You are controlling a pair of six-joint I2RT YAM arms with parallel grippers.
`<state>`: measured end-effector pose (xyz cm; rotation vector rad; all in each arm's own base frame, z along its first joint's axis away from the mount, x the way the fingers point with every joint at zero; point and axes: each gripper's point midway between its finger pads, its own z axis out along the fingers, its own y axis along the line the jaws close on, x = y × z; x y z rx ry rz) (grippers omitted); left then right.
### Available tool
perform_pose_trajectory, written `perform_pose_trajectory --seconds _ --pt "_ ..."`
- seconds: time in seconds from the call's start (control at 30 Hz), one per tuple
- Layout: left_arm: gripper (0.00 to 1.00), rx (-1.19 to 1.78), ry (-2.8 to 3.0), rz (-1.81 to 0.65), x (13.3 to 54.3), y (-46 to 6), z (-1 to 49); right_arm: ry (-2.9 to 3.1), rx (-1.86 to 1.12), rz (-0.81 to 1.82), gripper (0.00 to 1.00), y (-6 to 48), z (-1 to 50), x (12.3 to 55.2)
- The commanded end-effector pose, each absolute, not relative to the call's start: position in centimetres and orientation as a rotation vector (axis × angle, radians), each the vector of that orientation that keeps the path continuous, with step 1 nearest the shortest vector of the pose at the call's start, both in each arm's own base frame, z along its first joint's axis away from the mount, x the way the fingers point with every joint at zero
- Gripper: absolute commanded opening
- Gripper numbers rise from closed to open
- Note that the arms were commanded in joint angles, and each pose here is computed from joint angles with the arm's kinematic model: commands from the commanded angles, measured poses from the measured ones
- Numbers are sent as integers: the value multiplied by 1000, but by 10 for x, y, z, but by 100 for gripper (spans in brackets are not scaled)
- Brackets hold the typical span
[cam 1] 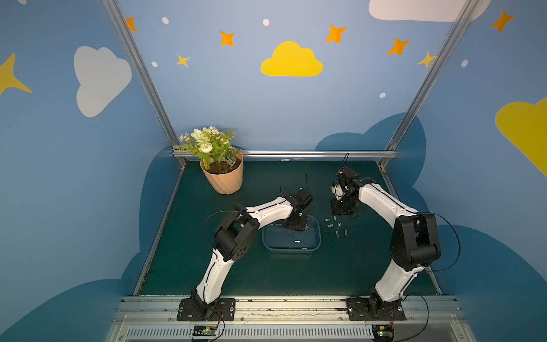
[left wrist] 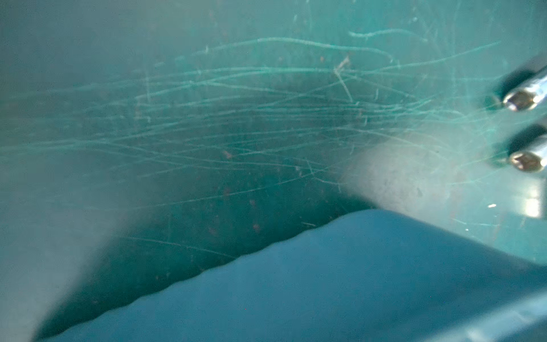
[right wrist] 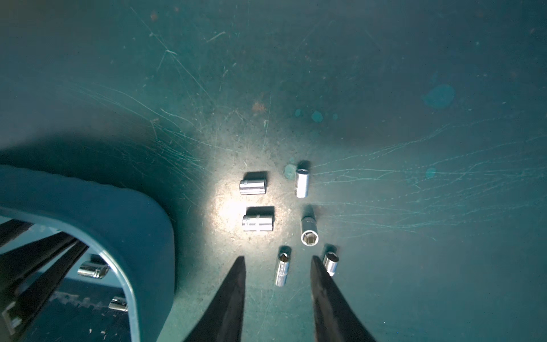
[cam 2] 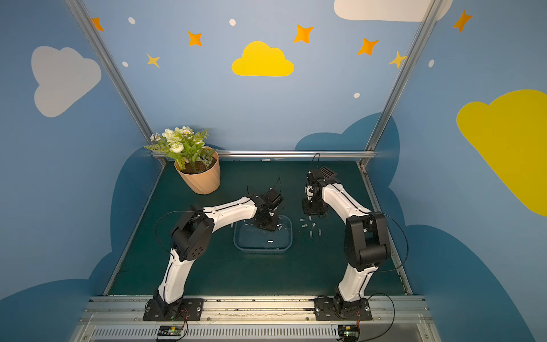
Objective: Take out the socket from the storage box
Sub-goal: Pick up the socket head from the storage box.
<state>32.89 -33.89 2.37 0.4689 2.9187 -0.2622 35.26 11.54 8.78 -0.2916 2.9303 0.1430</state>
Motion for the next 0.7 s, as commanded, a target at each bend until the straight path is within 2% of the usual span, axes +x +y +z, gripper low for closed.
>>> perform_pose_trajectory --seconds 0.0,0.67 --pt "45 465 2946 -180 330 -332 8 2918 -276 160 37 115 93 350" --pt "24 507 2927 -118 329 -338 -5 2932 -273 162 37 114 87 345"
